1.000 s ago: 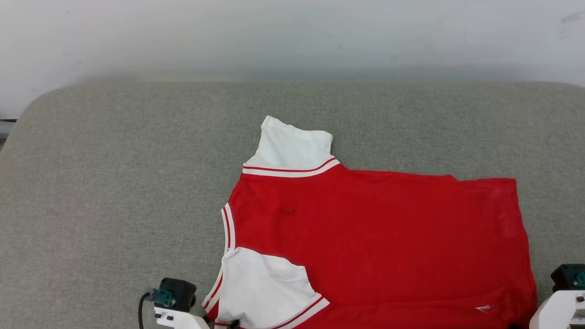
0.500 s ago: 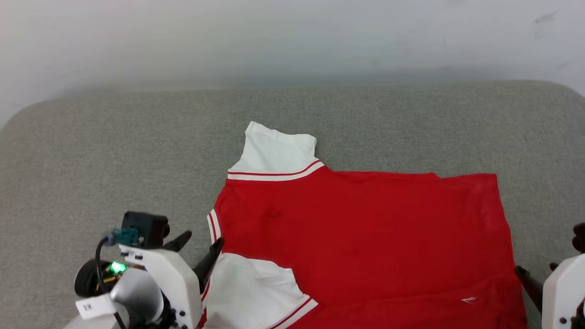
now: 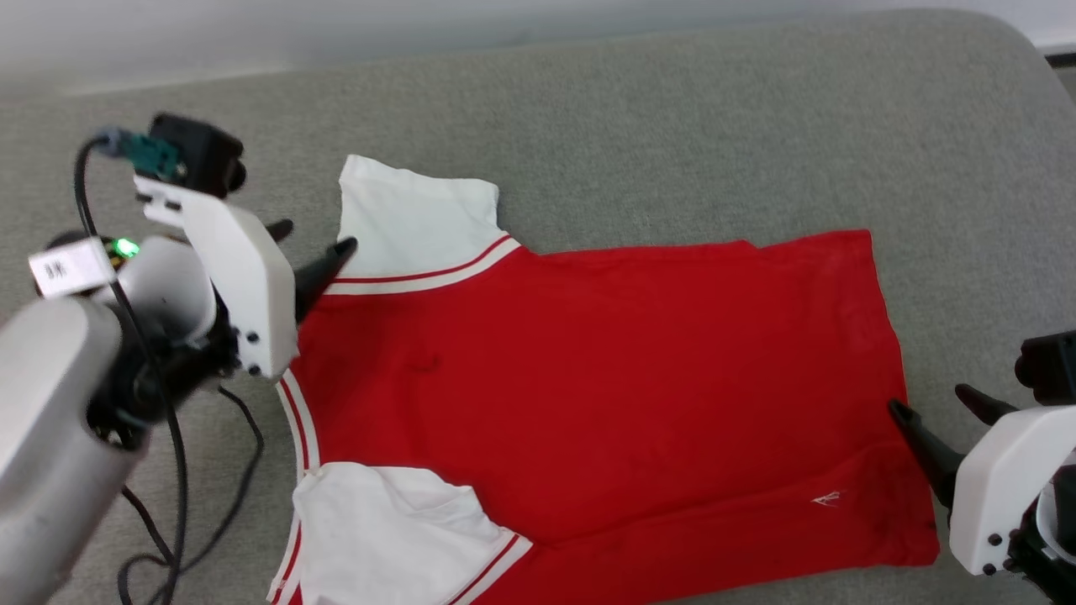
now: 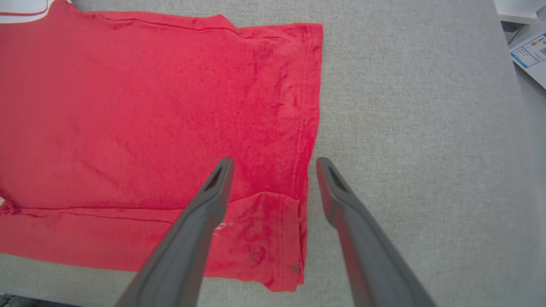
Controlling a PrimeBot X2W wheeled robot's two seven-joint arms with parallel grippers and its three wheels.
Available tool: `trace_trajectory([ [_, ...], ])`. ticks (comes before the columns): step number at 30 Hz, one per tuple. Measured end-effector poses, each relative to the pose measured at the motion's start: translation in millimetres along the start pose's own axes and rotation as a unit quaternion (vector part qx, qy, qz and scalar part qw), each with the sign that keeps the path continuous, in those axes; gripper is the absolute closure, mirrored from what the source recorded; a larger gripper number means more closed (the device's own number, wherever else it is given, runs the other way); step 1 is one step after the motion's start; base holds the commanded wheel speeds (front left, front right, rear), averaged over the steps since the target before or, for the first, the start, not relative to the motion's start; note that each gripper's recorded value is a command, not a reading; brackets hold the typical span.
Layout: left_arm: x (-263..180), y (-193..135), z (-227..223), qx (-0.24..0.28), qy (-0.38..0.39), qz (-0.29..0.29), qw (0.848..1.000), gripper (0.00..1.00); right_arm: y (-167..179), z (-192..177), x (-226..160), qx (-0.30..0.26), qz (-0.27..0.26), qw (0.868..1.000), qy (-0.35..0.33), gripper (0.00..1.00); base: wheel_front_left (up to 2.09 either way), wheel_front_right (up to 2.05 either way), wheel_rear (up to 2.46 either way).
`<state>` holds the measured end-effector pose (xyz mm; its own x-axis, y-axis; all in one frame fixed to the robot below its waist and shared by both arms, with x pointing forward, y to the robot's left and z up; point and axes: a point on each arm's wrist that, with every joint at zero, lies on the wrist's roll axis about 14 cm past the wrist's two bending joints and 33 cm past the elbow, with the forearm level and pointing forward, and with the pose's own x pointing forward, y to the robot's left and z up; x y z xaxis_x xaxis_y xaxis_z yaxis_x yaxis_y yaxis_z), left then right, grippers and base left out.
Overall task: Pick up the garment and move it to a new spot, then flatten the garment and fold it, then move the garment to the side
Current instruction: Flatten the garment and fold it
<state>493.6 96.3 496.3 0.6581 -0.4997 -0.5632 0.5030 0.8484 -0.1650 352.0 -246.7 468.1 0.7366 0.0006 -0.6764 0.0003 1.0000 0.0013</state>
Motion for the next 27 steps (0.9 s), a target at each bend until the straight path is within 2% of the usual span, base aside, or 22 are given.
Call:
trace_trajectory([
  [4, 29, 21, 15, 0.005, 0.041, 0.005, 0.999, 0.00, 0, -2, 10, 0.004, -0.004, 1.000, 0.010, 0.00, 0.00, 0.00, 0.00],
  [13, 95, 45, 13, 0.006, 0.125, 0.016, 0.992, 0.00, -3, -15, 31, 0.013, -0.016, 0.999, 0.036, 0.00, 0.00, 0.00, 0.00],
  [20, 132, 65, -2, 0.006, 0.152, 0.037, 0.988, 0.00, -6, -23, 42, 0.015, -0.022, 0.998, 0.049, 0.00, 0.00, 0.00, 0.00],
  [27, 150, 83, -29, 0.005, 0.195, 0.055, 0.979, 0.00, -7, -30, 48, 0.018, -0.025, 0.998, 0.061, 0.00, 0.00, 0.00, 0.00],
])
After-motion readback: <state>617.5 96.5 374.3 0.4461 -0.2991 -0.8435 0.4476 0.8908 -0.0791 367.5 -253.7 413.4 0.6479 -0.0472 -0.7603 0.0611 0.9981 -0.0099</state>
